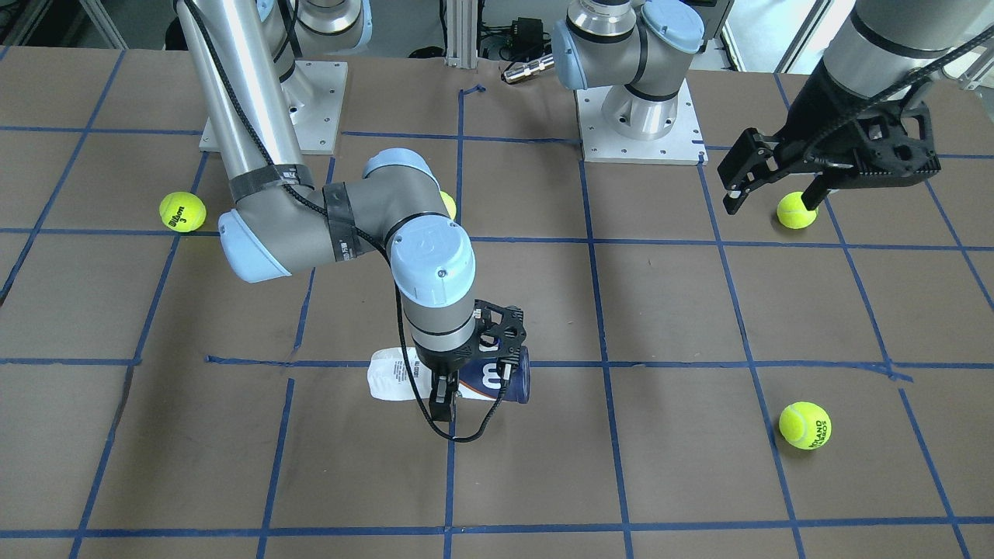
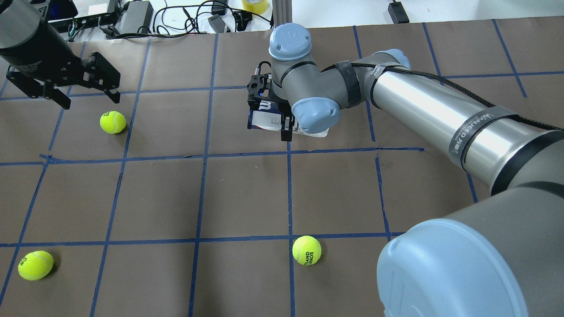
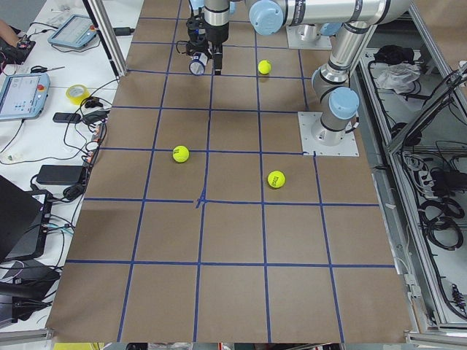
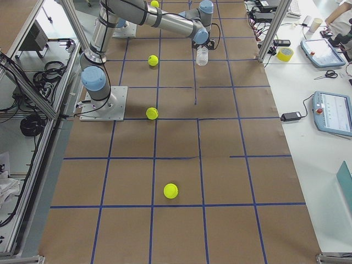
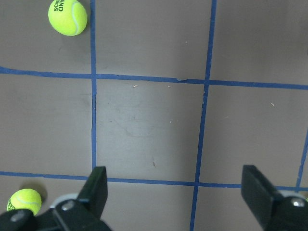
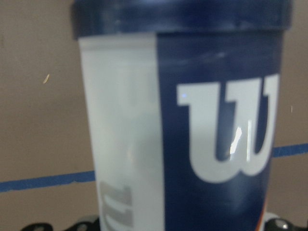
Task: Lift up tennis ball bucket
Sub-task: 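Lift the can with the right gripper and carry it toward the table center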
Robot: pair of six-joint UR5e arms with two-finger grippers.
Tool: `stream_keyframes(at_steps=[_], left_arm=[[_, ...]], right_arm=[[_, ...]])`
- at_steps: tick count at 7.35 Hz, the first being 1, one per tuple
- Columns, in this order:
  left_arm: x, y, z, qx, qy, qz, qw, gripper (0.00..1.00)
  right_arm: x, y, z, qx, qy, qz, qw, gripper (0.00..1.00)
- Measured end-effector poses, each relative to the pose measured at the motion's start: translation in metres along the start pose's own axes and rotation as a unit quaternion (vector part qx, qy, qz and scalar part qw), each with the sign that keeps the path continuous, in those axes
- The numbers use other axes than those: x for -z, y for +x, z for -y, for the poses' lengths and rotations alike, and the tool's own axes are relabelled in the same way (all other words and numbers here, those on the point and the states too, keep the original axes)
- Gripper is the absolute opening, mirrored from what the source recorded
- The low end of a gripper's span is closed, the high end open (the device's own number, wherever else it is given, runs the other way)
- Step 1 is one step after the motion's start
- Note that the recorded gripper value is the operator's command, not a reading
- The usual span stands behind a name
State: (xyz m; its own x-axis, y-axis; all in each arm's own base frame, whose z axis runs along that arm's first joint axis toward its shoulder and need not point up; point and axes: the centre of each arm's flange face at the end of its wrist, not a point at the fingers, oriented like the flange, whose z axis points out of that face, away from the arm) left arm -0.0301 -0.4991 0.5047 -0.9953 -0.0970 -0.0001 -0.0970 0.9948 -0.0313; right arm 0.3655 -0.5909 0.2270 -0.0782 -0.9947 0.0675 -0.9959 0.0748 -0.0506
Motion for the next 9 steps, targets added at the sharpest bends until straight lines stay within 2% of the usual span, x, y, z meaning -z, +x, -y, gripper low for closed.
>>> stream_keyframes(at_steps=[2,3,7,9], left_arm=[[-0.003,-0.003,0.001,0.003,-0.001,-0.001,1.0000,1.00],[-0.004,-0.003,0.001,0.003,-0.001,-0.001,1.0000,1.00],[-0.004,-0.004,0.001,0.003,-0.002,0.001,1.0000,1.00],[-0.004,-0.004,0.001,0.003,-0.002,0.001,1.0000,1.00]], right_arm=[[-0.019,-0.019,0.017,0.036,-0.003,-0.004,0.9993,0.66],[-0.026,-0.025,0.024,0.043,-0.006,-0.002,0.9991,0.69],[-0.042,-0.031,0.029,0.047,-0.016,0.005,0.9988,0.71],[-0.041,-0.039,0.042,0.050,-0.016,0.003,0.9986,1.00]])
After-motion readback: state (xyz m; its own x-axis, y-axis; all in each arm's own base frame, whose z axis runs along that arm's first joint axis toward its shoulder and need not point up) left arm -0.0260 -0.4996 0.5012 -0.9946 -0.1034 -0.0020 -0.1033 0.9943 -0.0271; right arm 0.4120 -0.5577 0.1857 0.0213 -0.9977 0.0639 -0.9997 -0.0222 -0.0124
